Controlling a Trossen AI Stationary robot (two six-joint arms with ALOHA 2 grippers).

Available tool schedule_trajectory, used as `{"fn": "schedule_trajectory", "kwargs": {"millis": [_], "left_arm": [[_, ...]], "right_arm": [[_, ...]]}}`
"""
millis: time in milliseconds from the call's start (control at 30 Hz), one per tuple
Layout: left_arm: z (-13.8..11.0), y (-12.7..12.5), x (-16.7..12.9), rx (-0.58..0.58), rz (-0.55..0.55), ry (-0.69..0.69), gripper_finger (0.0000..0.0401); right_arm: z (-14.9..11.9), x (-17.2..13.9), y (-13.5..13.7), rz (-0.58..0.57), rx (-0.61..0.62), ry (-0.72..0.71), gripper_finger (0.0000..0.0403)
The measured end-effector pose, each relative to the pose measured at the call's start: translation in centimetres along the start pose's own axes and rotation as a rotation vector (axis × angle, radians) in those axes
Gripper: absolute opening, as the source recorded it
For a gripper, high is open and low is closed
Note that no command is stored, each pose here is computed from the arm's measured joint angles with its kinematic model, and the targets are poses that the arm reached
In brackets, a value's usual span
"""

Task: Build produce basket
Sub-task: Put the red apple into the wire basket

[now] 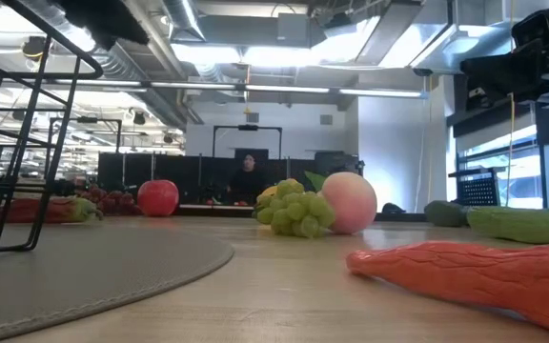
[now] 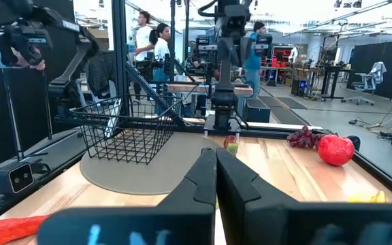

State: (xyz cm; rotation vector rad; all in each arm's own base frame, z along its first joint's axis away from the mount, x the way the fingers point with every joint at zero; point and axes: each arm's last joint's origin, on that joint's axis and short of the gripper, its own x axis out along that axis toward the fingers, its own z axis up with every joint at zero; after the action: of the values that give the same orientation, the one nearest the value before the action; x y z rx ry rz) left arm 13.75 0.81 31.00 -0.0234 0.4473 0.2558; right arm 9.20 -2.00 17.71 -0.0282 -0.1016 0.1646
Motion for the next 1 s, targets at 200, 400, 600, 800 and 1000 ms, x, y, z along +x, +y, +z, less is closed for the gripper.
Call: {"fn": "schedule_trajectory", "kwargs": {"millis": [200, 400, 600, 800, 1000], "left_arm": [[1.3, -0.2, 2.3, -0.208, 0.104, 0.337, 0.0031], [0.6, 0.1, 4.1, -0.460, 0.191, 0.508, 0.0031], [0.5, 0.2, 5.1, -0.482, 0.197, 0.539, 0.0031], [0.6, 0.1, 5.2, -0.473, 0.192, 0.529, 0.0031], [0.6, 0.4, 5.2, -0.415, 0.257, 0.503, 0.0031]], "right_arm": [[0.0, 0.0, 0.0, 0.000, -0.002, 0.000, 0.0000], [0.0, 0.0, 0.0, 0.000, -0.001, -0.001, 0.0000], [0.0, 0.0, 0.0, 0.000, -0.001, -0.001, 0.0000], [0.0, 0.0, 0.0, 0.000, 0.002, -0.001, 0.0000], [0.0, 0.0, 0.0, -0.001, -0.002, -0.001, 0.0000]]}}
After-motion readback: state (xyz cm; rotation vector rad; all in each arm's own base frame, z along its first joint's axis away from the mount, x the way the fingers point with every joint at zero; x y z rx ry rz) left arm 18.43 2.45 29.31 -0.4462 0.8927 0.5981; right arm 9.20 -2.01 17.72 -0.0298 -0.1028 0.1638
